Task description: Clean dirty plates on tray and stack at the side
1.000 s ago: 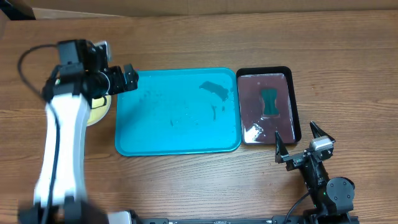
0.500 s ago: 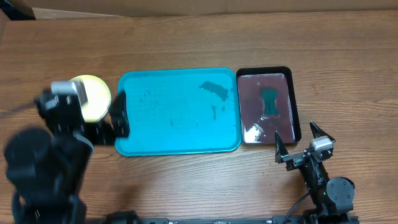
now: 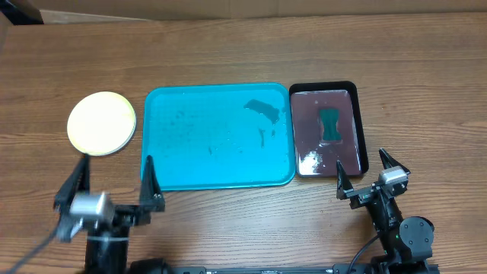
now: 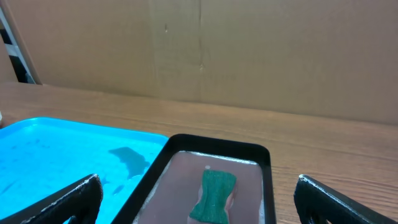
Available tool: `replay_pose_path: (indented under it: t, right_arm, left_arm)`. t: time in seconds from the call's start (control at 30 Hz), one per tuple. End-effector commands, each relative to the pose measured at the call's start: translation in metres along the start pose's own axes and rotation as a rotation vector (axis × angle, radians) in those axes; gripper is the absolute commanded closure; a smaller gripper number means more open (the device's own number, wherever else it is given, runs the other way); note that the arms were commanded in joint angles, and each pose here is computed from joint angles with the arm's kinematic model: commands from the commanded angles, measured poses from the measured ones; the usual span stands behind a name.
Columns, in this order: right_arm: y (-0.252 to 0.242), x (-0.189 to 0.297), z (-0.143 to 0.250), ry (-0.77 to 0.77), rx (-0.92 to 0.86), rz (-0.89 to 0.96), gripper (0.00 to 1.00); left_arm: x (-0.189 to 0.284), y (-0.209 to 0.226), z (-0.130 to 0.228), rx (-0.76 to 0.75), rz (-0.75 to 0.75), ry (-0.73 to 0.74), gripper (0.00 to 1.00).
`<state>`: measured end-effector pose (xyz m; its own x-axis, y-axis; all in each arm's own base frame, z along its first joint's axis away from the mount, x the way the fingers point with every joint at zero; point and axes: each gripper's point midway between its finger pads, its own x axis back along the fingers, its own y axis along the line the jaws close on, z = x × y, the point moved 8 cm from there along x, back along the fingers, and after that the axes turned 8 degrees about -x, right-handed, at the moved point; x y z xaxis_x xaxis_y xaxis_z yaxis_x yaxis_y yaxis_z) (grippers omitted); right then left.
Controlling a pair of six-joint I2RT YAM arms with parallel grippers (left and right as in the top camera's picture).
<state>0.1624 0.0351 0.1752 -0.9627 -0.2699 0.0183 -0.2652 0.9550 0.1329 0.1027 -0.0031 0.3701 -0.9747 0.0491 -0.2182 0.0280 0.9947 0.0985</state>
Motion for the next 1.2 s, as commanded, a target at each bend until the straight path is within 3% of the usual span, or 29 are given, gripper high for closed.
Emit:
replay_pose_path:
  t: [0.0,0.17,0.3,0.6,0.9,1.17]
  right_arm:
    - [-0.002,0.0,0.002,-0.006,-0.002,0.011,0.0]
    - [-0.002,0.0,0.002,-0.006,-0.002,0.011,0.0]
    - [-0.002,0.0,0.002,-0.006,-0.002,0.011,0.0]
    - [-0.002,0.0,0.002,-0.006,-0.002,0.011,0.0]
    - [-0.002,0.0,0.002,-0.006,-0.002,0.011,0.0]
    - [-0.002,0.0,0.002,-0.006,-0.002,0.011,0.0]
  left_arm:
    - [0.005,0.001,0.008,0.019,-0.027,-0.12,0.0]
    - [0.005,0.0,0.023,0.081,-0.022,-0.297,0.0]
    - [-0.005,0.0,0.052,0.148,-0.019,-0.323,0.0]
    - [-0.018,0.001,0.112,0.224,-0.054,-0.2,0.0]
    - [-0.022,0.001,0.145,0.261,-0.069,-0.1,0.0]
    - [-0.022,-0.004,0.189,0.282,-0.071,0.121,0.0]
